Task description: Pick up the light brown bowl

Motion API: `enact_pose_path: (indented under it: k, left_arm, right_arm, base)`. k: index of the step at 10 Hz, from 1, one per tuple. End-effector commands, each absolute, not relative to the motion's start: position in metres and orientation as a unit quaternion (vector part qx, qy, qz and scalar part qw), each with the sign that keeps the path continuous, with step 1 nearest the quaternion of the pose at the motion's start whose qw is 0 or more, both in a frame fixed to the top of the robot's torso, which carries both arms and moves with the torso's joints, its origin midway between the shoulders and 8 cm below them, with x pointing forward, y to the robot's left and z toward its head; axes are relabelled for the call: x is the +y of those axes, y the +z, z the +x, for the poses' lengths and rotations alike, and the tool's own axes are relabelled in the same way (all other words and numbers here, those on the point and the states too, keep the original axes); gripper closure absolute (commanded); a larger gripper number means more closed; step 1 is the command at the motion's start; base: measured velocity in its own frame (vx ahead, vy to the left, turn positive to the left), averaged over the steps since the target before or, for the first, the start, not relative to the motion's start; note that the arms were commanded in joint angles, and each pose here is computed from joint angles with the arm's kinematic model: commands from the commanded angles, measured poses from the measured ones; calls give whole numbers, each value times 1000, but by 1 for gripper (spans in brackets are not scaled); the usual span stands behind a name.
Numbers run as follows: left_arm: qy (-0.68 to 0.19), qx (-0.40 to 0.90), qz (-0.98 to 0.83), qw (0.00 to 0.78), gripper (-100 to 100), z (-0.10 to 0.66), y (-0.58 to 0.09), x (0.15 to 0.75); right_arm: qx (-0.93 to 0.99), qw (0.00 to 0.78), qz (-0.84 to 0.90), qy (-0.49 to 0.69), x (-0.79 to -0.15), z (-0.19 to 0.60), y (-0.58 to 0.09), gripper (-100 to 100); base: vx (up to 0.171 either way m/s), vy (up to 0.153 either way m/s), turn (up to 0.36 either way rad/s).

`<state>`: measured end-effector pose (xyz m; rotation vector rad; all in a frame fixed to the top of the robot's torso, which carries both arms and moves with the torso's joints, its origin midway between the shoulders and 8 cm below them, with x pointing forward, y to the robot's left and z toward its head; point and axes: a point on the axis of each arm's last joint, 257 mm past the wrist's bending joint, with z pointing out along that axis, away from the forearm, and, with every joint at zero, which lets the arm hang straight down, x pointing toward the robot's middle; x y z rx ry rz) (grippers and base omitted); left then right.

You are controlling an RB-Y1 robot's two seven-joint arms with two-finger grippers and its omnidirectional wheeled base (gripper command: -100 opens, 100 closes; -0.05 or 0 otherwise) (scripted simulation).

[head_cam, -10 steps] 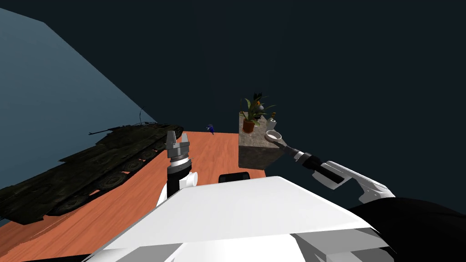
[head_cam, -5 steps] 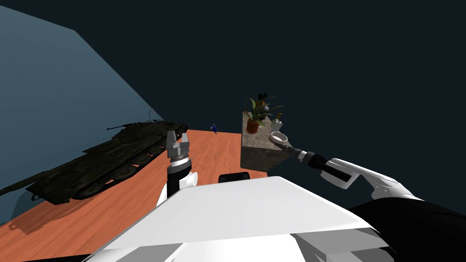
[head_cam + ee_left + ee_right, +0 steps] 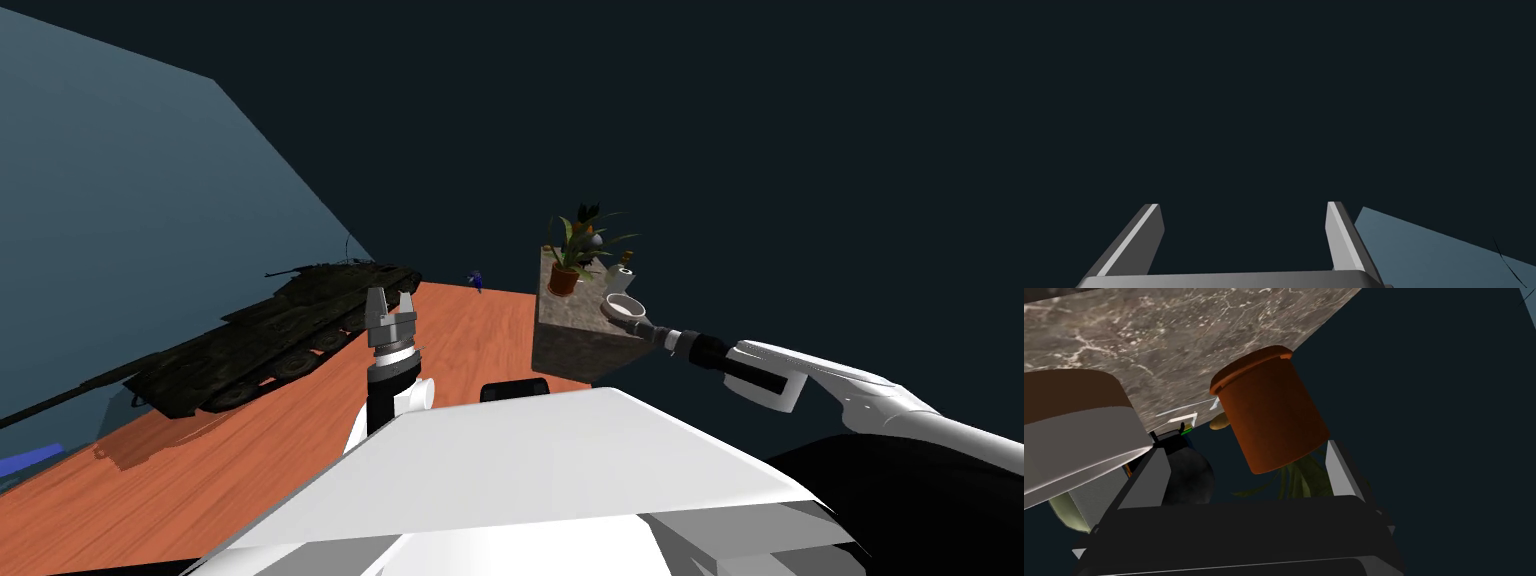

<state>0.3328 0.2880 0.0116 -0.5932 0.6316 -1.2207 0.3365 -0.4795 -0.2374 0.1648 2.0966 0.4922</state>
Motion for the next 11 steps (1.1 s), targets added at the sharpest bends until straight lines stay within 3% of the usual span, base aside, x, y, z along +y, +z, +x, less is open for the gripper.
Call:
enact_pose_path:
  k: [1,11]
  left_arm:
    - [-555,287,-270,733,0,333,12,288]
    - [-555,287,-270,733,0,333,12,288]
  right_arm:
    - [871,451,58,185,-491,329,-244,-100]
    - [936,338,-21,97,-547,306,-252,-100]
  base:
    - [9,20,191]
    - [20,9,118]
